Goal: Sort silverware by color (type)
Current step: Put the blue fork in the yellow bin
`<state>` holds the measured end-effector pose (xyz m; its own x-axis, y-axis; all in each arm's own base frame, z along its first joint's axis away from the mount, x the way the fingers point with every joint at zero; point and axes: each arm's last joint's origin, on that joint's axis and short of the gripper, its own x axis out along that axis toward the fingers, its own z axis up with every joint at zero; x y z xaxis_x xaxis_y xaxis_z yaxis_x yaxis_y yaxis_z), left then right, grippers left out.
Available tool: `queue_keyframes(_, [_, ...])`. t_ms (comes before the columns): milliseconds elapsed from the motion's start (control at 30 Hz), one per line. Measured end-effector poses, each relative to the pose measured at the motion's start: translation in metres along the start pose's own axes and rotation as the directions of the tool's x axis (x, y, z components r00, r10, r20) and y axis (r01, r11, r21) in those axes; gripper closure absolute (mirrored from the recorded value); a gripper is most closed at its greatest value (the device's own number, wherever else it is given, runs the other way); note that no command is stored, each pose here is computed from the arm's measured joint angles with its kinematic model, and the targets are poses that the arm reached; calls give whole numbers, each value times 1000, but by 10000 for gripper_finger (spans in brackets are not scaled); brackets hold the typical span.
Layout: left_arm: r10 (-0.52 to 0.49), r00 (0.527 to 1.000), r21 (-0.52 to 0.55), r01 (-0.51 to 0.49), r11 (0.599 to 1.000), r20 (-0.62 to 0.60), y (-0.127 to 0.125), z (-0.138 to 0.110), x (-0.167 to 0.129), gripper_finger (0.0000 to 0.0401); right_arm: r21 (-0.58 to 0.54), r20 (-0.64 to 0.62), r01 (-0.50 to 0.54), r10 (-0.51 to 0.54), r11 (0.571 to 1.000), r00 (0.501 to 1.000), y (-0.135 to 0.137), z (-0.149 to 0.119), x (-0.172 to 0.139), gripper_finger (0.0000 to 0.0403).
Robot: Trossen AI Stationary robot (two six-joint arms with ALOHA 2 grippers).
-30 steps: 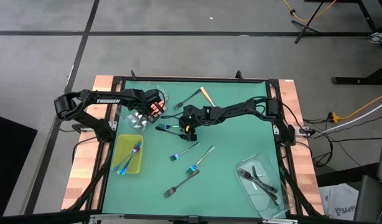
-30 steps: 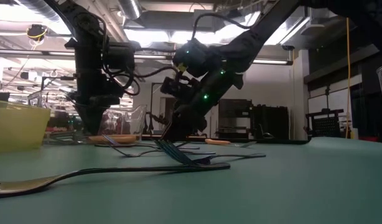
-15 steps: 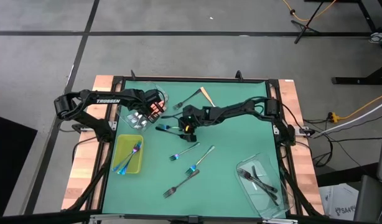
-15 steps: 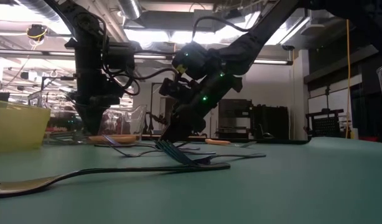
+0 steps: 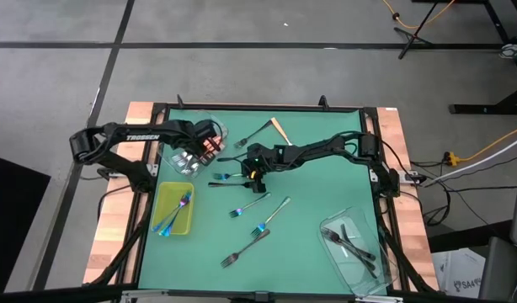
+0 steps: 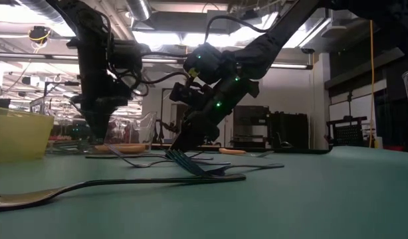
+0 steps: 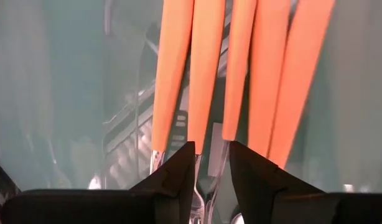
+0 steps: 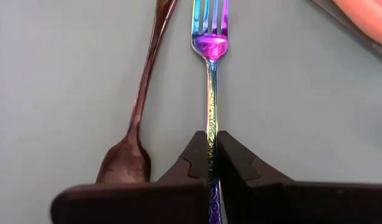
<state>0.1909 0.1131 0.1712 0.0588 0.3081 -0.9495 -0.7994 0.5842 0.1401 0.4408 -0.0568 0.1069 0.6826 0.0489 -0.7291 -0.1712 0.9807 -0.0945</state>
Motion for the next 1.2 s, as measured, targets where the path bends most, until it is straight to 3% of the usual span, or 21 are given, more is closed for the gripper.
queue_keyframes(267, [-57, 991, -31, 61, 998, 124, 8, -3, -29, 308, 25, -1, 0, 0, 1000, 1000, 0, 2, 0, 400])
queue_keyframes(567, [-205, 938, -109, 243, 964, 281, 14, -16, -69, 308, 32, 16, 16, -16, 999, 1000, -3, 13, -8, 401])
queue_keyframes(933, [-320, 852, -155, 413, 897, 415, 15, -37, -104, 308, 21, 111, 52, -54, 998, 992, -6, 47, -58, 401])
queue_keyframes(1200, [-365, 786, -137, 487, 862, 499, 15, -46, -120, 308, 39, 178, 219, -223, 975, 958, -11, 69, -99, 402])
